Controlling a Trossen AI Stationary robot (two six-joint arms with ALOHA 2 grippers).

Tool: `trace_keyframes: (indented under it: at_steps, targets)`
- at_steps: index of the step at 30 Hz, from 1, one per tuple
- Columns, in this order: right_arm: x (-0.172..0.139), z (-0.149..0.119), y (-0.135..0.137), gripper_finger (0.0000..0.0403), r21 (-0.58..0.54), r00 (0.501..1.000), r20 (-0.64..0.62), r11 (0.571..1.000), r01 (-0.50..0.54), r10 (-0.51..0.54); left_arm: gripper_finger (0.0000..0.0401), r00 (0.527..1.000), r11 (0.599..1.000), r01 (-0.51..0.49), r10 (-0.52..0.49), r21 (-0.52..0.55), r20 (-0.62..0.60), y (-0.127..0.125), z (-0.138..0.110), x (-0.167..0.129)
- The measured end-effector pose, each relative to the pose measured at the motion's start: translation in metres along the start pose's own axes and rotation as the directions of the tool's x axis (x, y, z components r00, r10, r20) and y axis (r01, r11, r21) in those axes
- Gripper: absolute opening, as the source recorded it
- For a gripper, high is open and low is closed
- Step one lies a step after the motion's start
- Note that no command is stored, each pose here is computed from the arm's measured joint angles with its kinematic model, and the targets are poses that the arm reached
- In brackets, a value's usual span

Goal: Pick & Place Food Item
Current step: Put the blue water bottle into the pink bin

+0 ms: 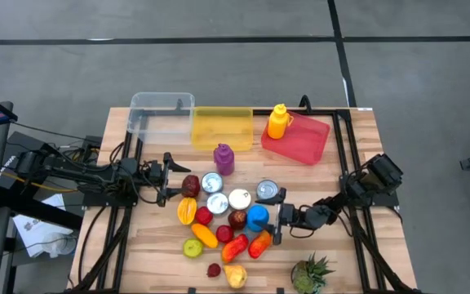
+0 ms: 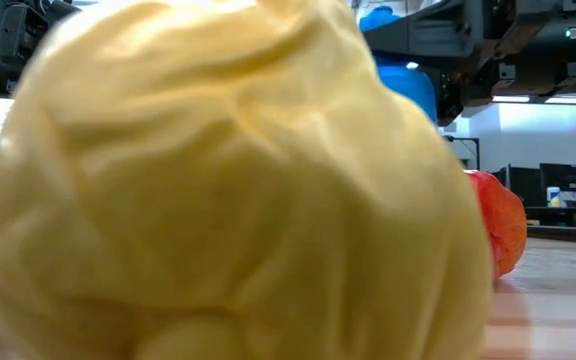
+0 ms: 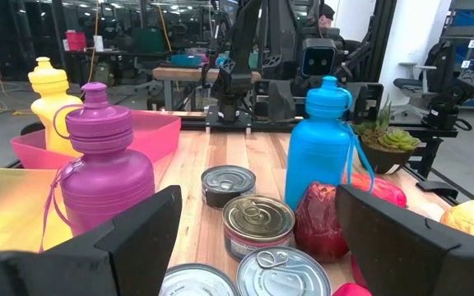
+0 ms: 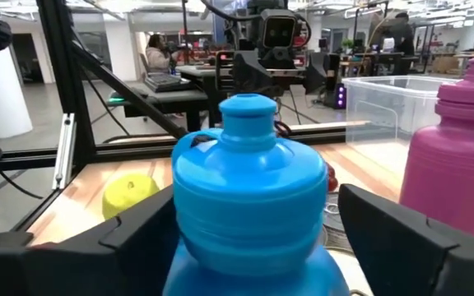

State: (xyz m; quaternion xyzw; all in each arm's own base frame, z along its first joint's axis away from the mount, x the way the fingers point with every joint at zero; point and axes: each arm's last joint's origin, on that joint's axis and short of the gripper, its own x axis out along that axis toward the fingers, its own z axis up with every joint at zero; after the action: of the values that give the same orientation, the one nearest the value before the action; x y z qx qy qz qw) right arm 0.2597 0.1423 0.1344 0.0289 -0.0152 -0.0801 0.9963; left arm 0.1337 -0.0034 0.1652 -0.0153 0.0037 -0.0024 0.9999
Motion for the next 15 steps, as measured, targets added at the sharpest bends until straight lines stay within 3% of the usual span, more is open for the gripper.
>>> trace_keyframes:
  at_steps: [8, 15]
  targets:
    - [-0.0015, 0.0000, 0.0020, 0.0192, -0.012, 1.000, 0.000, 1.000, -0.010, 0.010, 0.0315, 1.000, 1.000, 0.000, 0.000, 0.000, 0.000, 0.0000, 0.0000, 0.0000]
    - [-0.0019, 0.0000, 0.0030, 0.0186, -0.017, 1.000, 0.000, 0.999, -0.032, 0.032, 0.0315, 1.000, 1.000, 0.000, 0.000, 0.000, 0.000, 0.0000, 0.0000, 0.0000]
